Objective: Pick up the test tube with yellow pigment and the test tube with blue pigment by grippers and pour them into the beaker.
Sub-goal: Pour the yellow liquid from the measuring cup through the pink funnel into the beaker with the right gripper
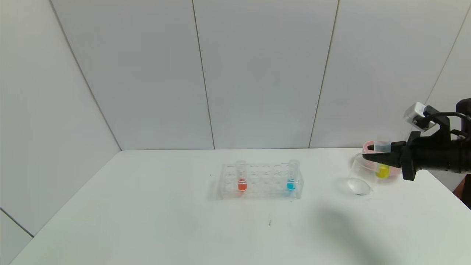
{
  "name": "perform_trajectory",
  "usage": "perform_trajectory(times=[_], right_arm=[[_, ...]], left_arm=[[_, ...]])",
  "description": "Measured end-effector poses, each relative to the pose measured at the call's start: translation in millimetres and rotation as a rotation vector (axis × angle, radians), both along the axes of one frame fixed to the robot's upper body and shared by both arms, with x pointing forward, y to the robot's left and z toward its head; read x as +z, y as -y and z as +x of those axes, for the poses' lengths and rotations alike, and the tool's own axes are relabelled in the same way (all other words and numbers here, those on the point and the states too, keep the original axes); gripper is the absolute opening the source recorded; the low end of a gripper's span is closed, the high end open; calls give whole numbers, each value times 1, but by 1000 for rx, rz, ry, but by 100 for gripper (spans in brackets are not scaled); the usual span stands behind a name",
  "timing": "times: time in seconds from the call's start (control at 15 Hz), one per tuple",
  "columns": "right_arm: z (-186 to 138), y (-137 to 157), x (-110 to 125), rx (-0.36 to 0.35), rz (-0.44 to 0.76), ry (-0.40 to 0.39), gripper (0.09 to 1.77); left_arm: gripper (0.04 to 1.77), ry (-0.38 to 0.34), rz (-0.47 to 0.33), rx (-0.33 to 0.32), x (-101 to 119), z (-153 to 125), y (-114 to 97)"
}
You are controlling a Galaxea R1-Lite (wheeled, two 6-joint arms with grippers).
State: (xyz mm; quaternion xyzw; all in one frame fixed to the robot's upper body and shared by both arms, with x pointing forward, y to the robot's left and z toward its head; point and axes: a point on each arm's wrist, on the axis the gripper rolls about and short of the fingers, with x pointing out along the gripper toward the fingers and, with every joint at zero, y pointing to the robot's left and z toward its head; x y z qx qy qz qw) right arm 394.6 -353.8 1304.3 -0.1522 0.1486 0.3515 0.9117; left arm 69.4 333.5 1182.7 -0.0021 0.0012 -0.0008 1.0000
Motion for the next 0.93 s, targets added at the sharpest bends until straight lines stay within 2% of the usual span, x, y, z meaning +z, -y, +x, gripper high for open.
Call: perform_trajectory(times=[0.2, 0.47, 0.8, 0.93], right_arm=[[26, 20, 16, -47, -12, -6, 56], [51, 46, 25, -83, -45, -76, 56], [71, 67, 22, -129, -222, -133, 56], [74, 70, 21, -121, -283, -157, 56]], left_arm=[[176, 0, 0, 0, 0, 0, 0], [176, 0, 0, 0, 0, 0, 0], [176, 0, 0, 0, 0, 0, 0], [176, 0, 0, 0, 0, 0, 0]])
